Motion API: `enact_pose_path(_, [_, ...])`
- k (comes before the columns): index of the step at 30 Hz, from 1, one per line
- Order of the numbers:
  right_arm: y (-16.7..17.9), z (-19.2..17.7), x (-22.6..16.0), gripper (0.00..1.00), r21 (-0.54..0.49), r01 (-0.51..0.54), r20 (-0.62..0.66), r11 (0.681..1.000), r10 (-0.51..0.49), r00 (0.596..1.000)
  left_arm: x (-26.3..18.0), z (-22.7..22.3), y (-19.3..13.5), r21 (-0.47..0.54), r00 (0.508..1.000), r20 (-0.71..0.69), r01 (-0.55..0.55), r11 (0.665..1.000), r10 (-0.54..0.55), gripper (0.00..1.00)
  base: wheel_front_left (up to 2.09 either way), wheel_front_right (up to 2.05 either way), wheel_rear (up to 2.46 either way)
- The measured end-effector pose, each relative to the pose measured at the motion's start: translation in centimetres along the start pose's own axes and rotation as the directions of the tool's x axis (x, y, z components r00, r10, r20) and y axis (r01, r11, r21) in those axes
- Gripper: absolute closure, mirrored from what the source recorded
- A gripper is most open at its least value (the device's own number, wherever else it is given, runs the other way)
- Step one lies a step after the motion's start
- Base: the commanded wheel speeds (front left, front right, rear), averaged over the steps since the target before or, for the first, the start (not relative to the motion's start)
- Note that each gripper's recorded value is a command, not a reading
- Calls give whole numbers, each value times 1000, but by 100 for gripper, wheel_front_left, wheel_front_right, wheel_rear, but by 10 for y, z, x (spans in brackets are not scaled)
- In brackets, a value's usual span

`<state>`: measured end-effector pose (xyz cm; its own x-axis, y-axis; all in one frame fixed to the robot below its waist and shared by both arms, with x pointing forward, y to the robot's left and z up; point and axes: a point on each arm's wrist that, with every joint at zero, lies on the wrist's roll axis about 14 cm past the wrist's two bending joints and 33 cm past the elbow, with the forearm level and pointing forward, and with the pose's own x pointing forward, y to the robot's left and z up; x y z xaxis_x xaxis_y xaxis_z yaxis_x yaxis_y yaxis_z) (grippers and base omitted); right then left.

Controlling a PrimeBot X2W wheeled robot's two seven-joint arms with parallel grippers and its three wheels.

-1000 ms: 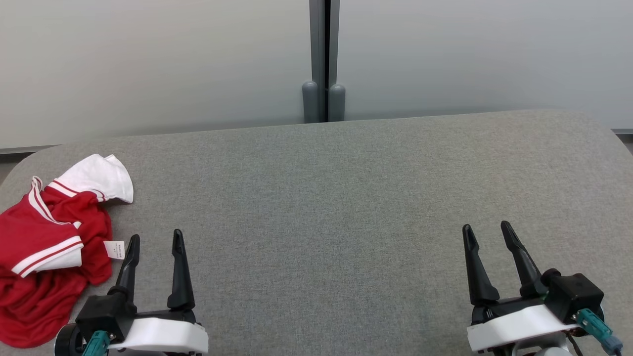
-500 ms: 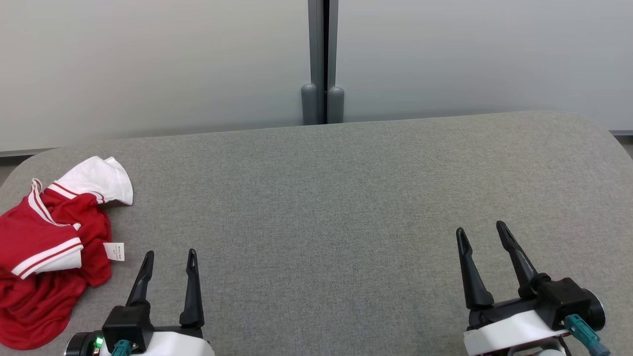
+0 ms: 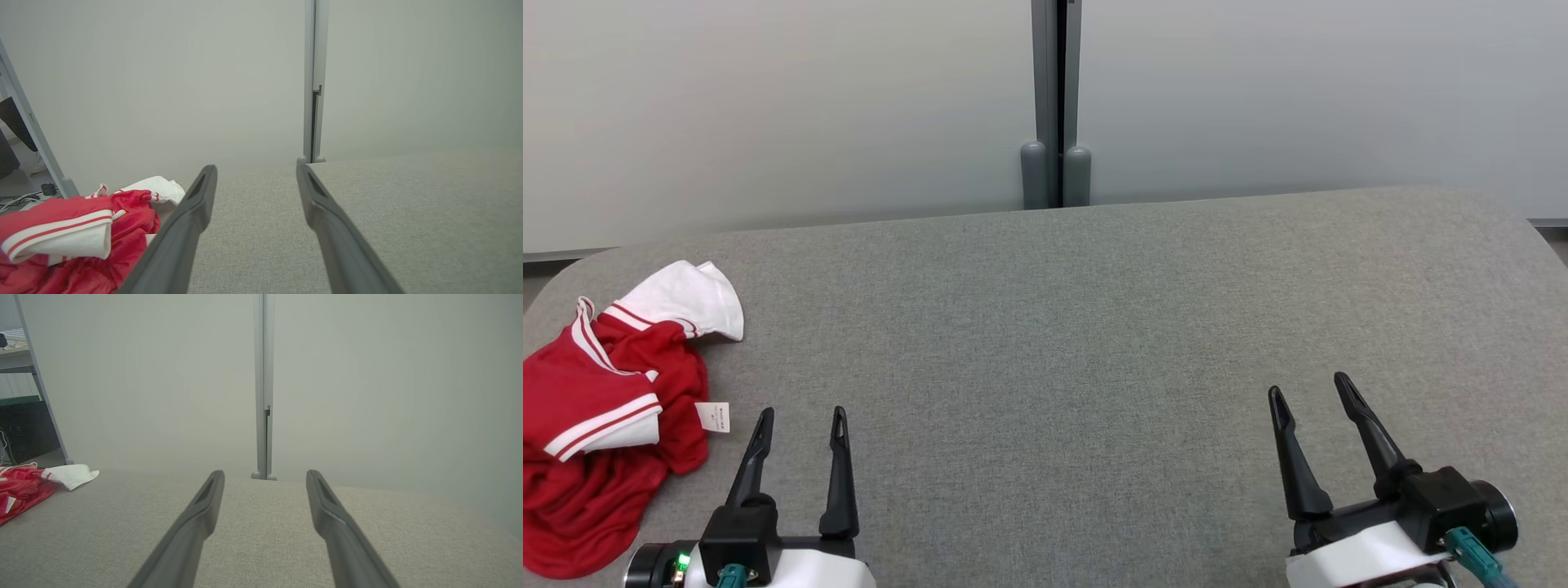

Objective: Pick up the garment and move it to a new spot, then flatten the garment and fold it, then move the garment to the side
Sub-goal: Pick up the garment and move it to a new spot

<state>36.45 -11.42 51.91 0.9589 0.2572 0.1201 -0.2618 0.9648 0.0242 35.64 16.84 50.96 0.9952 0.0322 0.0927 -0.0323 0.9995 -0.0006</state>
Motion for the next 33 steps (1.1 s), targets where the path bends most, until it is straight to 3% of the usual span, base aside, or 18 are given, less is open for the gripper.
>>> enact_pose_path(16, [3,-10,-1,0,22,-5,-30,1000,6,1000,-3,0,1,1,1000,-1,-2,1000,2,0,0,0,0])
enact_pose_path(24, [29,-13,6,0,51,-84,-34,995,86,996,-15,2,22,9,998,3,-69,998,69,0,0,0,0])
enact_pose_path(33, [74,-21,17,0,79,-223,-50,972,227,973,-50,1,67,28,975,-4,-223,974,223,0,0,0,0])
